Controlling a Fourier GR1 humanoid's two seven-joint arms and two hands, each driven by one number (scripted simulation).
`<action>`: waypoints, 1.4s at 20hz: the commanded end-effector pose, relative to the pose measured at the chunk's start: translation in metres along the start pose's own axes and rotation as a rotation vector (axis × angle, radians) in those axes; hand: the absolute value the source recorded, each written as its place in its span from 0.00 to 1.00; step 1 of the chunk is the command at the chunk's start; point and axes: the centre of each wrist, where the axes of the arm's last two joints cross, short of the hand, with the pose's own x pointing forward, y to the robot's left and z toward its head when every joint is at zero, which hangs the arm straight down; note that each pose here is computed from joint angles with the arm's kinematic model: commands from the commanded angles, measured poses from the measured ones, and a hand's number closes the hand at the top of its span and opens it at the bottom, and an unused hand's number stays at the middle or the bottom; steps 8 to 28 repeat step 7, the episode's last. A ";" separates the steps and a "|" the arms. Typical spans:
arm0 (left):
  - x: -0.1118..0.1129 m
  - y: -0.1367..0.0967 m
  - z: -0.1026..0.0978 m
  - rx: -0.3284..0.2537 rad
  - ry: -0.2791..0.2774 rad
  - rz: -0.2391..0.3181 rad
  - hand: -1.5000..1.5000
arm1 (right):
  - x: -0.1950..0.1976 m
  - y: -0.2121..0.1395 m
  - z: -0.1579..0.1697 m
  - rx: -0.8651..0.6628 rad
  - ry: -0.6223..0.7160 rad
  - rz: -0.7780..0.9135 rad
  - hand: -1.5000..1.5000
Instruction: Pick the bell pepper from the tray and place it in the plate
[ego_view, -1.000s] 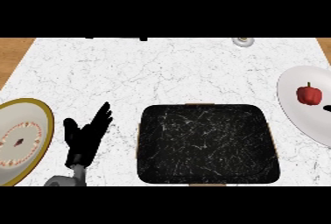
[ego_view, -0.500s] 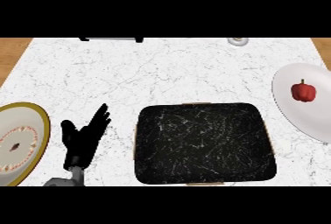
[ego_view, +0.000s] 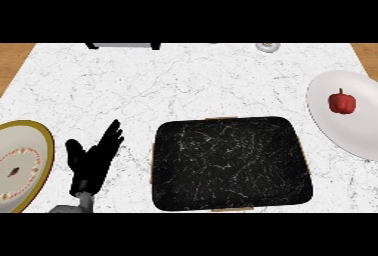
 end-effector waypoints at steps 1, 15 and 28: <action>-0.007 -0.002 -0.003 -0.005 0.020 0.010 0.50 | -0.013 0.003 0.018 0.131 -0.115 -0.089 0.00; -0.004 0.006 0.001 -0.002 0.019 0.001 0.50 | -0.017 -0.006 0.035 0.113 -0.116 -0.063 0.00; -0.004 0.006 0.001 -0.002 0.019 0.001 0.50 | -0.017 -0.006 0.035 0.113 -0.116 -0.063 0.00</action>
